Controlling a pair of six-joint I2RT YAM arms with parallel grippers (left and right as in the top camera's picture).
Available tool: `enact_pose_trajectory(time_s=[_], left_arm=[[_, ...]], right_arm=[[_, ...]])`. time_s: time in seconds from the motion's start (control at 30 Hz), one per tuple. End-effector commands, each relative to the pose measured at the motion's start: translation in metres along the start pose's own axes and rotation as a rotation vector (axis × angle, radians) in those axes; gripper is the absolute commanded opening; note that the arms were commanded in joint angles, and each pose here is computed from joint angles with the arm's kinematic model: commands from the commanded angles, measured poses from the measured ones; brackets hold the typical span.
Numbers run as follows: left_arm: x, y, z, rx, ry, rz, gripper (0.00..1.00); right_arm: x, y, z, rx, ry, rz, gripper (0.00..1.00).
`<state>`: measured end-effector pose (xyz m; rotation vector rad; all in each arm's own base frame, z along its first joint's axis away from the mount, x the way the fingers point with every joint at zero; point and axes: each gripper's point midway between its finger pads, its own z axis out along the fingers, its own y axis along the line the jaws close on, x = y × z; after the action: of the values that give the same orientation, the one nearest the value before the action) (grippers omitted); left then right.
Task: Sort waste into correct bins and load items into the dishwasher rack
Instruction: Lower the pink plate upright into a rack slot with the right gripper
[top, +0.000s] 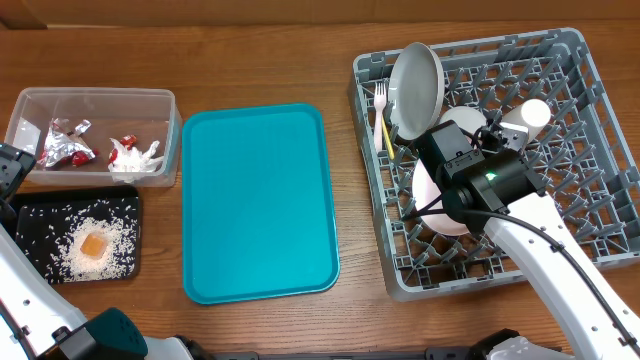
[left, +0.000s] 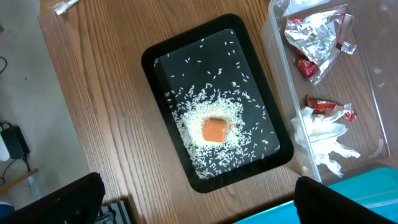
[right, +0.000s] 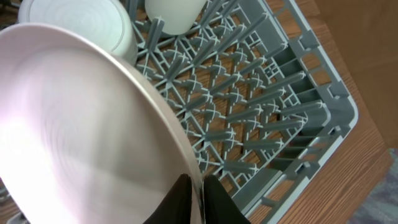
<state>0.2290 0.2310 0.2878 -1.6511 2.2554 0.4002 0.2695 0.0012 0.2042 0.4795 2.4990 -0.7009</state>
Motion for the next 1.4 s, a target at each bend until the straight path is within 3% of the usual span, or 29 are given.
enact_pose_trajectory(time_s=[0.0,0.2,0.3,0.33,0.4,0.43,0.63,0.83,0.93,1.13,1.37], left_arm=[[0.000,0.000,-0.003,0.008,-0.007,-0.016,1.00],[0.000,0.000,-0.003,0.008,-0.007,-0.016,1.00],[0.000,0.000,-0.003,0.008,-0.007,-0.016,1.00],[0.000,0.000,-0.003,0.008,-0.007,-0.016,1.00],[0.000,0.000,-0.003,0.009,-0.007,-0.016,1.00],[0.000,0.000,-0.003,0.009,-0.007,-0.016,1.00],[0.000,0.000,-0.003,0.009,-0.007,-0.016,1.00],[0.000,0.000,-0.003,0.009,-0.007,-0.016,1.00],[0.000,0.000,-0.003,0.009,-0.007,-0.016,1.00],[0.000,0.000,-0.003,0.009,-0.007,-0.016,1.00],[0.000,0.000,-0.003,0.009,-0.007,-0.016,1.00]], right_arm=[[-0.010,0.007,-0.014,-0.085,0.007,0.051,0.11],[-0.024,0.026,-0.042,-0.259,0.037,0.101,0.12],[-0.031,0.037,-0.062,-0.376,0.050,0.085,0.17],[-0.033,0.040,-0.069,-0.411,0.055,0.085,0.29],[-0.037,0.048,-0.086,-0.506,0.068,0.081,0.80],[-0.041,0.052,-0.098,-0.564,0.073,0.088,1.00],[-0.051,0.059,-0.129,-0.706,0.075,0.108,1.00],[-0.047,0.082,-0.159,-0.913,0.087,-0.019,1.00],[-0.048,0.074,-0.151,-0.854,0.084,0.016,1.00],[-0.036,-0.004,-0.117,-0.478,0.081,0.297,1.00],[-0.010,-0.038,-0.126,-0.468,0.097,0.265,1.00]])
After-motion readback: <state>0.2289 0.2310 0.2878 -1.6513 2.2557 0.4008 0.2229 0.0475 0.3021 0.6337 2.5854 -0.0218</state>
